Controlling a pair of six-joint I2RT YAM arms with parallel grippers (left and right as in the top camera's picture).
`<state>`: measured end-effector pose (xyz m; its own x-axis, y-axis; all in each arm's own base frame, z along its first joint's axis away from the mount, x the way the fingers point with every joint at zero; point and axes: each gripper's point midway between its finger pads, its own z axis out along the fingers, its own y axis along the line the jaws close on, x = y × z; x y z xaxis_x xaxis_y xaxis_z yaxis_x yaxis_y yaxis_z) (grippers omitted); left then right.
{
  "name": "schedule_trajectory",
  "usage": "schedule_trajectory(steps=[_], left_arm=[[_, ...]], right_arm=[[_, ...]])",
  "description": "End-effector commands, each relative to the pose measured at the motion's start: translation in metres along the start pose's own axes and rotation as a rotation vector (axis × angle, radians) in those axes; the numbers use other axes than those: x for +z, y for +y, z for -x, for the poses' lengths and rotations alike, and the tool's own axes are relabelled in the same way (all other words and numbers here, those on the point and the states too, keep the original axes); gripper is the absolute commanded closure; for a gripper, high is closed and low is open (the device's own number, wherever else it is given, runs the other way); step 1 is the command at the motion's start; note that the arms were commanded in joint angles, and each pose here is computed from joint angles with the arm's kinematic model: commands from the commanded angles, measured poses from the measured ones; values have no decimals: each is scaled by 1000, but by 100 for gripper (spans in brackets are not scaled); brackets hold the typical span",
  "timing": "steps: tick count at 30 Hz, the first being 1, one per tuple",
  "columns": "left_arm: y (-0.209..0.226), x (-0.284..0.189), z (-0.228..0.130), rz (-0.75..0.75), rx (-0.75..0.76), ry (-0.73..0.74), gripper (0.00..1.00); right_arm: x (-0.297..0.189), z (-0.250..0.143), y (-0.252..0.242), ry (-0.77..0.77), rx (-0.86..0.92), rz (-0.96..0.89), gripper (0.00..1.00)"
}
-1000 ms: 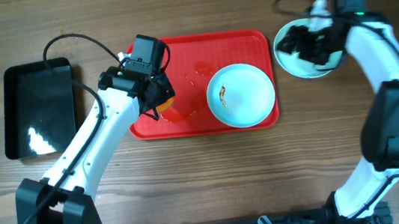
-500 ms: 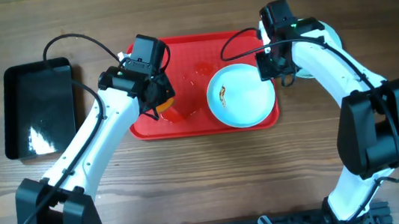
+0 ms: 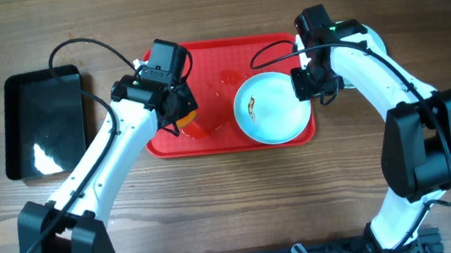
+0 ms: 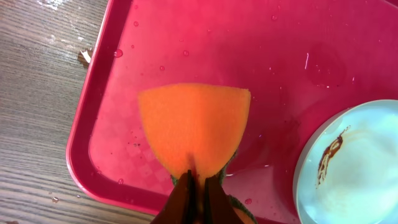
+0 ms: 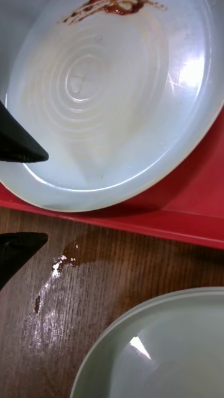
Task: Clean dirty plates on tray and stack at the side
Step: 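Return the right gripper and grip the last plate's rim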
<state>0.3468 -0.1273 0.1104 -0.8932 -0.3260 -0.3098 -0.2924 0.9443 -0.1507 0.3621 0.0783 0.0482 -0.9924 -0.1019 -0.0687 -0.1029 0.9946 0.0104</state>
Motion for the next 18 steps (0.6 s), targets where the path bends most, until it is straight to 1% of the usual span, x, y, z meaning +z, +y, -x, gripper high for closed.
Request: schedule_trajectory(steps=[1, 11, 14, 18], left_arm=[[-2, -1, 0, -7, -10, 2, 96], [-2, -1, -2, -8, -9, 11, 96], [-2, -1, -2, -9, -10, 11, 96], [-2, -1, -2, -9, -10, 10, 96]], right_arm=[[9, -6, -1, 33, 31, -6, 61], [10, -7, 11, 40, 48, 63, 62], [20, -13, 10, 49, 49, 59, 61], [36, -21, 10, 50, 52, 65, 62]])
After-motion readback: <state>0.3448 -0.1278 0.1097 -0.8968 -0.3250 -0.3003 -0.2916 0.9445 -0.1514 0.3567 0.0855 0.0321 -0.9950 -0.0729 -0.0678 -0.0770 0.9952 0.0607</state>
